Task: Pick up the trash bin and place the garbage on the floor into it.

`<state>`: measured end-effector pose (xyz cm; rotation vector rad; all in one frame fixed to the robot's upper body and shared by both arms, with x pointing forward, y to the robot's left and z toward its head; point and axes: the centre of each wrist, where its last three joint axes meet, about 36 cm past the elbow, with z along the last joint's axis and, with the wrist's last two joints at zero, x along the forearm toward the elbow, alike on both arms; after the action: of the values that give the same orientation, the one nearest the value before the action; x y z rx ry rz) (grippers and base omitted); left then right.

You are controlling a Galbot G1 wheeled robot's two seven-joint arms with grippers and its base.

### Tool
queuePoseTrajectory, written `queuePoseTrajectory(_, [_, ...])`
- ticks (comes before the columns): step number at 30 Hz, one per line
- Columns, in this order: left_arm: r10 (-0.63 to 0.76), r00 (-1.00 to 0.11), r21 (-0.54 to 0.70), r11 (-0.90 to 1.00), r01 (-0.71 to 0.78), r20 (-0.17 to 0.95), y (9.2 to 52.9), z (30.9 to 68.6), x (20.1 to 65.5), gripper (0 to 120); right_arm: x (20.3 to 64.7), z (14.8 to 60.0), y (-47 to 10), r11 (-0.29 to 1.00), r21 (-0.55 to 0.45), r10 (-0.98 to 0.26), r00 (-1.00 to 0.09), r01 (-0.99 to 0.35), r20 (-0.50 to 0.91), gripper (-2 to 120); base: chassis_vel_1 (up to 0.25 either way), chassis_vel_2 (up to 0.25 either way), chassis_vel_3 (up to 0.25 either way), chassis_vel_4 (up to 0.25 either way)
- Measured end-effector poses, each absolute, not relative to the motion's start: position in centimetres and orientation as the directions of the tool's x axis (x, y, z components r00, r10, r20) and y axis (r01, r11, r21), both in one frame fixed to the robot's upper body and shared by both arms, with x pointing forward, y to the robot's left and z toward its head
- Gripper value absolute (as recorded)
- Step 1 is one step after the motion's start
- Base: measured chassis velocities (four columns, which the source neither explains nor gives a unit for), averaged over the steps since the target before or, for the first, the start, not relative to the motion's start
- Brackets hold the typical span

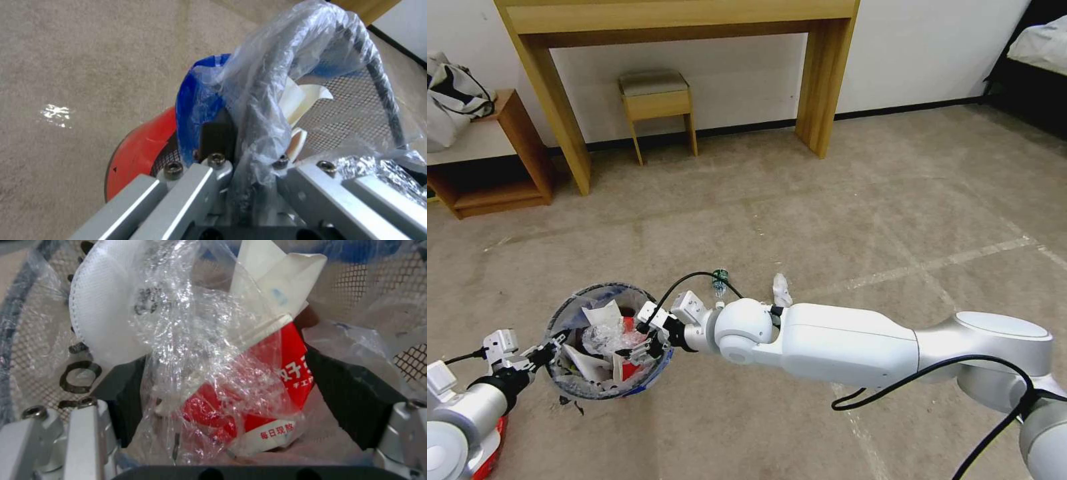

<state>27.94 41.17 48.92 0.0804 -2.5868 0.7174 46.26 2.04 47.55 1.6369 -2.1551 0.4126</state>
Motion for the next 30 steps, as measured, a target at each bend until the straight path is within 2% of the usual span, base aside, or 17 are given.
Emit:
queuePoseTrajectory(6, [0.061, -0.895, -0.472, 0.864, -0.174, 0.442, 41.2, 48.9, 27.8, 1, 46.4, 47.1, 2.0, 0.264, 0.029, -0.854, -0.220, -0.964, 0.471, 86, 0.000, 0.000, 0.000, 0.000])
queuePoseTrajectory(11, [0.061, -0.896, -0.467, 0.867, -0.171, 0.440, 41.1, 49.2, 27.7, 1, 46.7, 46.7, 1.8, 0.241, 0.054, -0.880, -0.195, -0.969, 0.433, 96, 0.000, 0.000, 0.000, 0.000])
queuePoseTrajectory(16, [0.064, -0.896, -0.468, 0.868, -0.167, 0.439, 41.0, 49.3, 27.7, 1, 46.5, 46.8, 1.7, 0.244, 0.050, -0.882, -0.200, -0.968, 0.427, 100, 0.000, 0.000, 0.000, 0.000])
queuePoseTrajectory(30, [0.074, -0.897, -0.476, 0.865, -0.160, 0.436, 40.7, 49.2, 27.5, 1, 46.4, 47.5, 1.0, 0.284, 0.022, -0.857, -0.244, -0.959, 0.455, 100, 0.000, 0.000, 0.000, 0.000])
